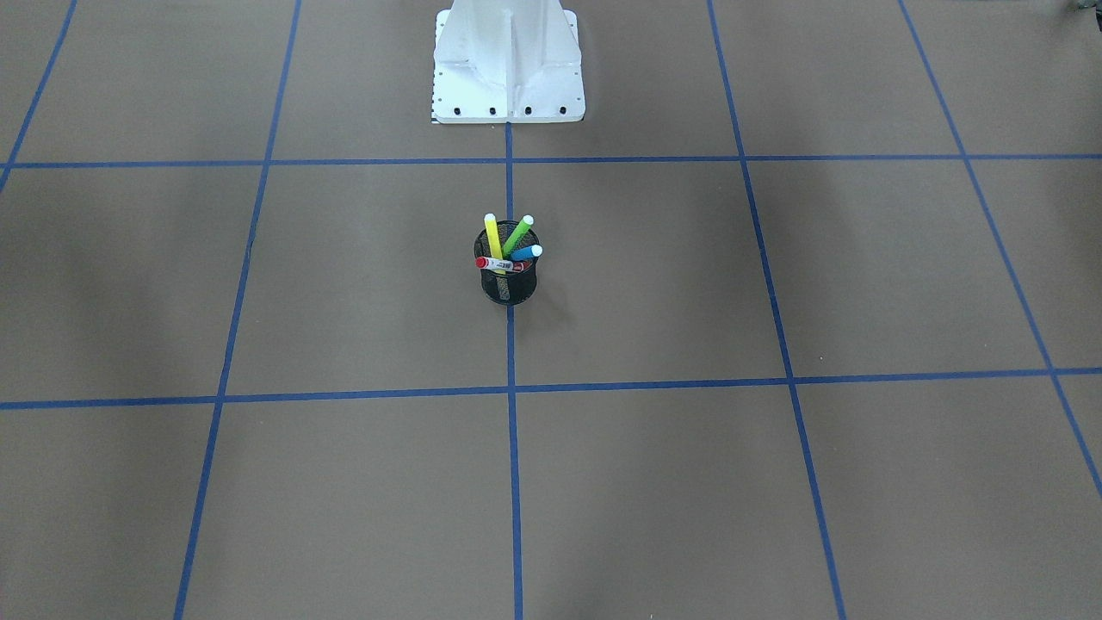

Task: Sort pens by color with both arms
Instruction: 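Move the right gripper over the black mesh pen cup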

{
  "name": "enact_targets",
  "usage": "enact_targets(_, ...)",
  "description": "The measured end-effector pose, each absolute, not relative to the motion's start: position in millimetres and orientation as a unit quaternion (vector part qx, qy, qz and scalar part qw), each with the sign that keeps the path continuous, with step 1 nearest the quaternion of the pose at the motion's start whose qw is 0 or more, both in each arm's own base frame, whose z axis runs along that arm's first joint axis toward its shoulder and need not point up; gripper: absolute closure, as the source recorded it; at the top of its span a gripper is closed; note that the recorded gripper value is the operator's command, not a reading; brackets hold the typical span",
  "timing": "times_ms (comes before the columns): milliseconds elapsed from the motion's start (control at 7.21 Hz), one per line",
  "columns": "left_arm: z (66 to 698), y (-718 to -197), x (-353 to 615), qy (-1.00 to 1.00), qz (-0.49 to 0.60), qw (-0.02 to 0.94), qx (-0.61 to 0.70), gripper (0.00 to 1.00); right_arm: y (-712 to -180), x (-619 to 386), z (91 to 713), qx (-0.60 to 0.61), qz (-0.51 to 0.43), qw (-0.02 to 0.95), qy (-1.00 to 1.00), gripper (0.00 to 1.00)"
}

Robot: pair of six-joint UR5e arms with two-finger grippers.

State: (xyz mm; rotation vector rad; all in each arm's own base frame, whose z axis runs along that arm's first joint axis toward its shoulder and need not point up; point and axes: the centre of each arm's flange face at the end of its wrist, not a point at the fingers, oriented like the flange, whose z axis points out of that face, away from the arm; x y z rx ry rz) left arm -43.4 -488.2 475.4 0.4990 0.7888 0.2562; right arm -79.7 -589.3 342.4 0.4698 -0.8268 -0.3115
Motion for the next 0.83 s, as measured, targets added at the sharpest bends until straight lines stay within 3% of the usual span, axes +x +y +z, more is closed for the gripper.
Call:
enact_targets(416, 474.2, -487.9, -43.3, 0.389, 0.089, 0.889, 0.226, 0.00, -593.0, -147.3, 279.2, 0.196, -0.121, 0.890, -0.393, 0.02)
enact_targets(832, 476.8, -487.2, -43.4, 0.390, 0.084, 0.890, 0.221, 0.00, -586.8, -238.6, 165.8, 0.144, -0.091, 0.913, -0.372, 0.02)
